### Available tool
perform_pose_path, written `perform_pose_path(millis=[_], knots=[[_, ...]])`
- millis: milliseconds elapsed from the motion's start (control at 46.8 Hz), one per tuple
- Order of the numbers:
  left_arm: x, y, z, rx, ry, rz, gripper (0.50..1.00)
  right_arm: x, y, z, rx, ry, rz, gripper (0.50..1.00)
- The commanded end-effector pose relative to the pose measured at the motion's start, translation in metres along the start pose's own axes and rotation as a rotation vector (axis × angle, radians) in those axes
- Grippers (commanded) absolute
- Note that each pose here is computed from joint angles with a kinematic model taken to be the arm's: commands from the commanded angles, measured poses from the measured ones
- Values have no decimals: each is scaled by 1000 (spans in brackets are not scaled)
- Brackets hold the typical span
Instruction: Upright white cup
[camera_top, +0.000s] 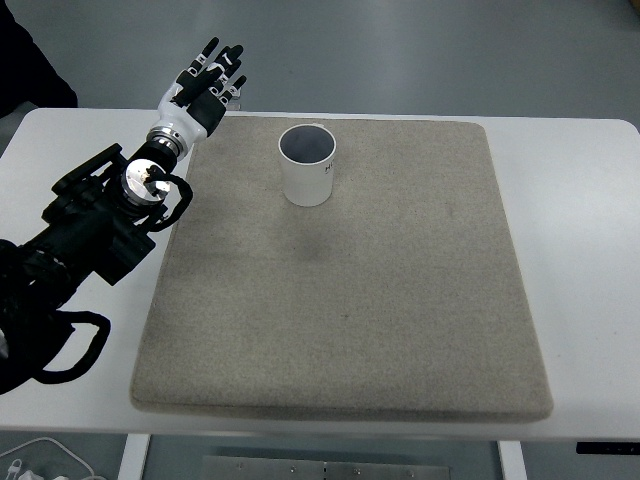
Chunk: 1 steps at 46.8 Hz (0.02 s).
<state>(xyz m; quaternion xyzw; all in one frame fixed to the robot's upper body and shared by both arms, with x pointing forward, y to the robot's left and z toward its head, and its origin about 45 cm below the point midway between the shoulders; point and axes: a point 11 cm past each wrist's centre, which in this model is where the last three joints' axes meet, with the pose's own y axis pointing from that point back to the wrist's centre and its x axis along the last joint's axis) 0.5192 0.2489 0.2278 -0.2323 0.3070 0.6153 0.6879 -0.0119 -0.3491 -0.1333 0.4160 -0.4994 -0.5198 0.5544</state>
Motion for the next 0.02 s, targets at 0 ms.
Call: perform_pose_path(millis=[0], knots=[[0, 0, 0, 0, 1, 0, 994, 0, 0, 0, -1, 0, 1, 930]])
